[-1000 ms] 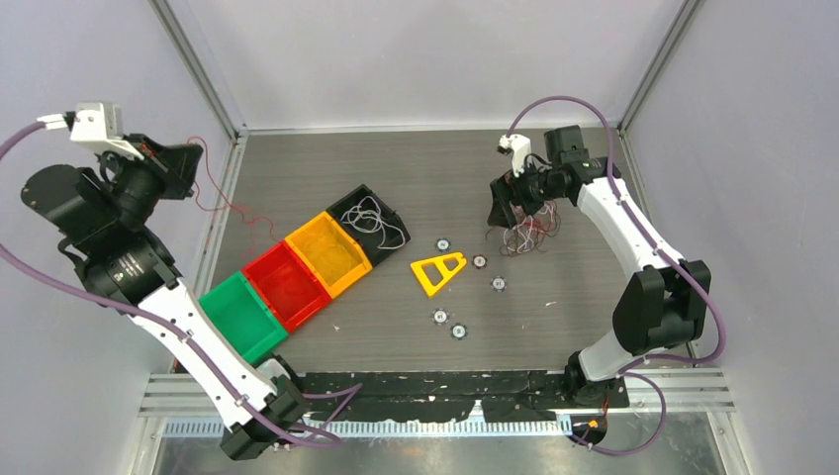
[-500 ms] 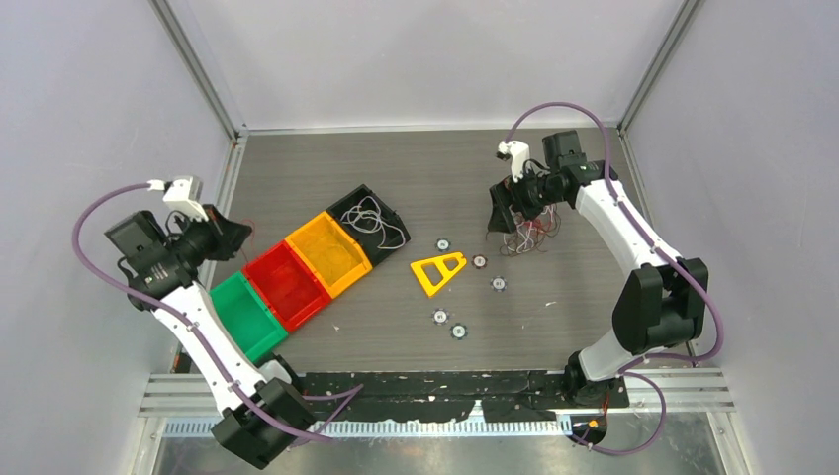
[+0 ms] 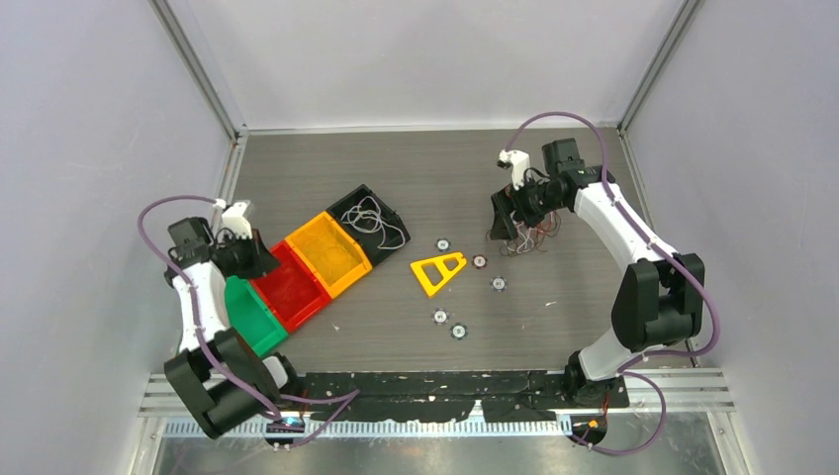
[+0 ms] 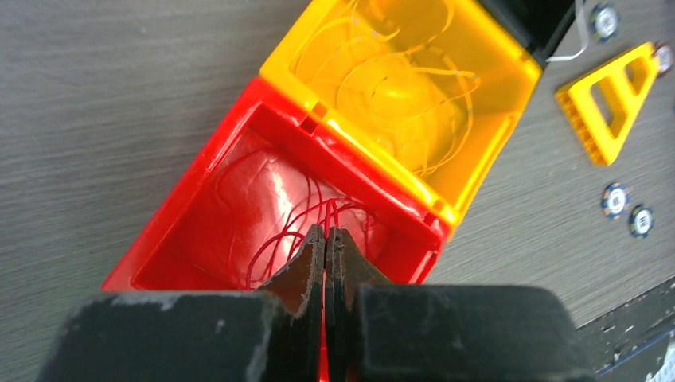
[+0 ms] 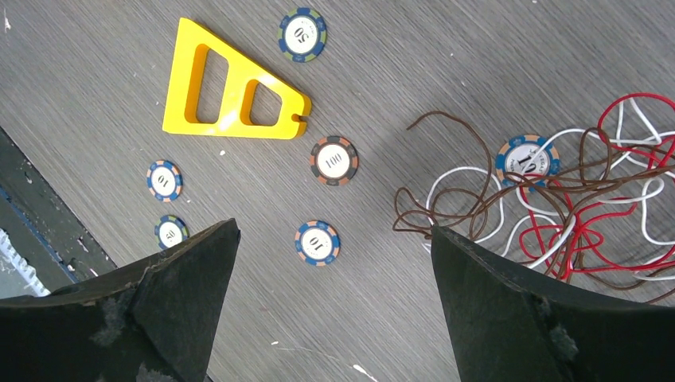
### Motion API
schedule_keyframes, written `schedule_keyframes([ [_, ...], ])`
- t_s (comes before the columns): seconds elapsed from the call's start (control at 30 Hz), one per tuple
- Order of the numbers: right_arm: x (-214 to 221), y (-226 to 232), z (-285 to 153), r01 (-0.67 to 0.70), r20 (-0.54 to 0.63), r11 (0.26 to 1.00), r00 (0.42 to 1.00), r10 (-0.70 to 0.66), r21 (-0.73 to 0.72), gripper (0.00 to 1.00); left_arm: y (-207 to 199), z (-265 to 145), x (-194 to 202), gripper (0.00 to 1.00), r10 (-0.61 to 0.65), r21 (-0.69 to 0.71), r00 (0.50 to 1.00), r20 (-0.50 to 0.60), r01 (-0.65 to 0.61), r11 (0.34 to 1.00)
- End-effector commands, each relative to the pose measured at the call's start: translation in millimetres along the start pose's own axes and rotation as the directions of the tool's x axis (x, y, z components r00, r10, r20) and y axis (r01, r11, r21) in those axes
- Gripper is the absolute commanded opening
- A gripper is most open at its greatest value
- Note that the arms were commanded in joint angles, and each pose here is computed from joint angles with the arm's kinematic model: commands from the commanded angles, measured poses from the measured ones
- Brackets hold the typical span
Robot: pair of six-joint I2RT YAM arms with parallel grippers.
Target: Untangle the cables
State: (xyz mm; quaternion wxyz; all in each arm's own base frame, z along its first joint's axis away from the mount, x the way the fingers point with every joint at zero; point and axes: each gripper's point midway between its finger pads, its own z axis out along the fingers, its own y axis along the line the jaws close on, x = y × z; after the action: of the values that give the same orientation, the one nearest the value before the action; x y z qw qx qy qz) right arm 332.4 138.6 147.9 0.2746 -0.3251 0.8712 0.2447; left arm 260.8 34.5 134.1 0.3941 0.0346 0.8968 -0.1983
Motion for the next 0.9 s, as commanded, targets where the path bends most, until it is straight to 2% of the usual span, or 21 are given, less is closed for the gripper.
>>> schedule_keyframes([
  [0.0,0,-8,2,0.008,0.015,1.0,1.0,-0.008,-0.01,0.97,25,15,8,0.0,0.095,-0.073,0.993,-0.072,-0.1,0.992],
  [0.03,2,-8,3,0.006,0.009,1.0,1.0,-0.006,-0.013,0.97,27,17,9,0.01,0.095,-0.074,0.991,-0.09,-0.102,0.992],
  [0.07,5,-8,4,0.007,0.001,1.0,1.0,-0.007,-0.016,0.97,28,19,10,0.06,0.096,-0.07,0.99,-0.106,-0.103,0.992],
  [0.23,14,-11,3,0.017,-0.033,1.0,0.999,-0.018,-0.016,0.97,31,6,6,0.43,0.172,-0.102,0.969,-0.179,-0.192,0.976],
  [0.3,15,-12,0,0.02,-0.04,1.0,0.999,-0.02,-0.013,0.97,29,-7,-5,0.58,0.231,-0.115,0.956,-0.183,-0.254,0.96],
  [0.47,21,-15,-11,0.022,-0.074,1.0,0.997,-0.022,0.007,0.97,7,-49,-50,0.83,0.372,-0.132,0.912,-0.173,-0.395,0.909],
  [0.57,24,-22,-20,0.013,-0.088,0.999,0.996,-0.009,0.042,0.96,-10,-62,-63,0.99,0.443,-0.122,0.877,-0.186,-0.468,0.875],
  [0.67,24,-41,-31,-0.004,-0.095,0.993,0.995,0.016,0.121,0.96,-27,-64,-77,1.0,0.499,-0.111,0.853,-0.151,-0.516,0.849],
  [0.77,32,-81,-36,-0.046,-0.137,0.964,0.987,0.085,0.263,0.96,-59,-56,-89,1.0,0.562,-0.056,0.822,-0.093,-0.567,0.822],
  [0.87,34,-105,-28,-0.081,-0.155,0.945,0.978,0.136,0.318,0.93,-96,-40,-103,1.0,0.606,-0.01,0.795,-0.007,-0.606,0.795],
])
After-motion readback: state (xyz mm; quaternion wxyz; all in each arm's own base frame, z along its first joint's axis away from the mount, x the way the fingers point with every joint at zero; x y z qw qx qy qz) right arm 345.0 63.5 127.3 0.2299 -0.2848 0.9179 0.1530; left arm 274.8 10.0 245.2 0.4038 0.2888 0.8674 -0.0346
